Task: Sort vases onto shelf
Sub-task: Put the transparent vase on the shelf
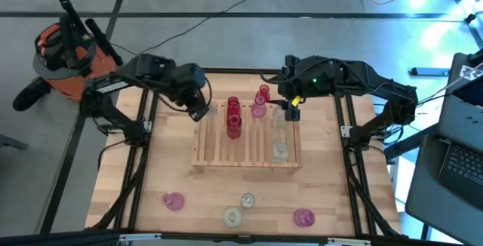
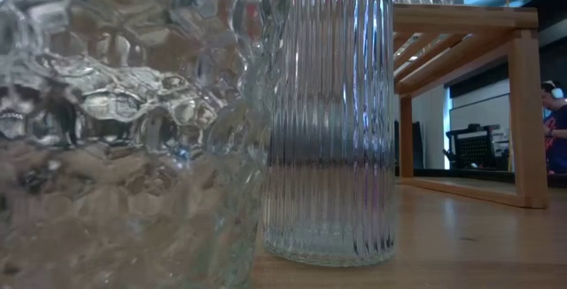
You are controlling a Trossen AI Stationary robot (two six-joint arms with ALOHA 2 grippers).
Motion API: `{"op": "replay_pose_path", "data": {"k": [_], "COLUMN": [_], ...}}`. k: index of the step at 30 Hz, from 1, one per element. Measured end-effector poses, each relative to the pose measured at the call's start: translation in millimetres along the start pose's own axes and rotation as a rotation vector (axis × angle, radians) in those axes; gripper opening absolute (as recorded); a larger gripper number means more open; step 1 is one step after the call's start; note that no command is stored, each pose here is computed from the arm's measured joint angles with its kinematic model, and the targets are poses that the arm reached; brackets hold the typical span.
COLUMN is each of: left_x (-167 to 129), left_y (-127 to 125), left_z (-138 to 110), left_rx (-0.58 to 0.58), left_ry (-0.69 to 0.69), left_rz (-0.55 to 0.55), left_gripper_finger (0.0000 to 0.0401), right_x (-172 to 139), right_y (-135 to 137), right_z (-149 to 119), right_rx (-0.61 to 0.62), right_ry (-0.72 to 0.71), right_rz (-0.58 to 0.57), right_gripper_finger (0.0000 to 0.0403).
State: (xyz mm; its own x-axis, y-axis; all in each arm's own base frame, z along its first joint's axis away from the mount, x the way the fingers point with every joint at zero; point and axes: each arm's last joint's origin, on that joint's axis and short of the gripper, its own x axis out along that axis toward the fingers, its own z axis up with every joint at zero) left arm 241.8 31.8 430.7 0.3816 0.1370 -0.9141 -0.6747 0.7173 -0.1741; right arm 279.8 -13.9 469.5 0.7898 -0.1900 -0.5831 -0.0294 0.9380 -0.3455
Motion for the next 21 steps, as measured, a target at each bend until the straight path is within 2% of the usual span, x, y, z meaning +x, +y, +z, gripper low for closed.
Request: {"op": "replay_pose_path", "data": {"k": [7,21], "left_x": [14.5,14.5], "left_y": [7.1,8.6], "left_z": [14.8,15.6], "left_rx": [0.055,0.085], "left_ry": [0.027,0.069], "left_rz": [0.041,-0.028], "left_gripper_finger": [0.0144,0.0144], "right_x": [1.0,1.0], "right_y": [0.4,0.2], "right_z": [-0.6,-0.7], "right_rx": [0.005,-0.001], "right_ry": [0.009,0.010], "right_rz": [0.004,0.003], "right_gripper_finger": [0.0248,0.0248]}}
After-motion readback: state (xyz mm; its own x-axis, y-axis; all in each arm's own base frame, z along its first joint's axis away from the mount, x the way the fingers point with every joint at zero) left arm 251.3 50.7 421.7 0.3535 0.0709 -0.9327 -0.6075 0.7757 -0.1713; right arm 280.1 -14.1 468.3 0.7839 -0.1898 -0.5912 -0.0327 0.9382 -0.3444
